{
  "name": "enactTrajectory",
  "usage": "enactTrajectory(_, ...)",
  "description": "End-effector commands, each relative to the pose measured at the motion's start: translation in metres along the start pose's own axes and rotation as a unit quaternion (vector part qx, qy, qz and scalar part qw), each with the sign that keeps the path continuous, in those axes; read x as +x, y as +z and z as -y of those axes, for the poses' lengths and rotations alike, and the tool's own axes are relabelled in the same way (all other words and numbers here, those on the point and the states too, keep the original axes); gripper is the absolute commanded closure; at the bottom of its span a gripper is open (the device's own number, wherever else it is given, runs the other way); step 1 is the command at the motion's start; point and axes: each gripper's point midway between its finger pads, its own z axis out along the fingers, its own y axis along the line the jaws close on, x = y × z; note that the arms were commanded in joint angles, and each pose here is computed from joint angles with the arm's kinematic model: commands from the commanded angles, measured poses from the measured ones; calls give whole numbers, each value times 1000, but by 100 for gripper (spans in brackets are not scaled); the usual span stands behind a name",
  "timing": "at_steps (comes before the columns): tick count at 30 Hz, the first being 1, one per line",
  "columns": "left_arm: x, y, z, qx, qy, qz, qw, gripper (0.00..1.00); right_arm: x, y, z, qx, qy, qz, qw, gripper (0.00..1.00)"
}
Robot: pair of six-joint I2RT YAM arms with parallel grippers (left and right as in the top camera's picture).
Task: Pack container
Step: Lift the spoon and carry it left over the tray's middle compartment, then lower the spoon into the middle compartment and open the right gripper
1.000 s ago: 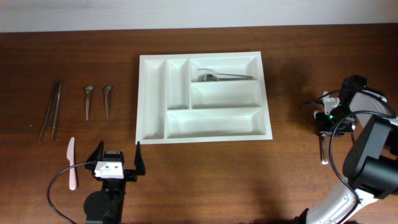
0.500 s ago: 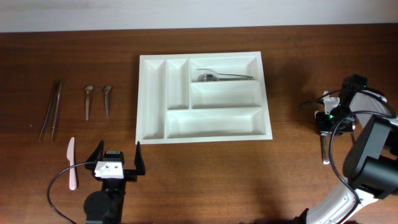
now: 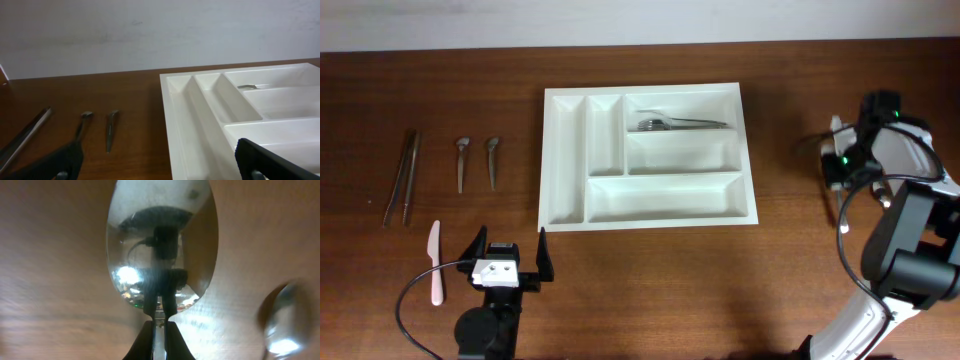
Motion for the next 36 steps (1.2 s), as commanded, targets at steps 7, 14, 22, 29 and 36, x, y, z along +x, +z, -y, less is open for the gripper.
enactTrajectory(7, 0, 0, -4, -10, -3, 2, 1000, 1, -112, -88, -87, 4, -196, 154, 968, 97)
enactTrajectory(14, 0, 0, -4, -10, -3, 2, 1000, 1, -130, -117, -216, -56, -401, 225, 886, 96)
enactTrajectory(22, 0, 0, -4, -10, -3, 2, 1000, 1, -110, -122, -295, -77, -518, 230, 820, 96)
enactTrajectory(29, 0, 0, -4, -10, -3, 2, 1000, 1, -93, -92, -321, -94, -572, 195, 791, 96)
enactTrajectory(36, 0, 0, -4, -10, -3, 2, 1000, 1, -76, -68, -317, -107, -600, 149, 779, 96)
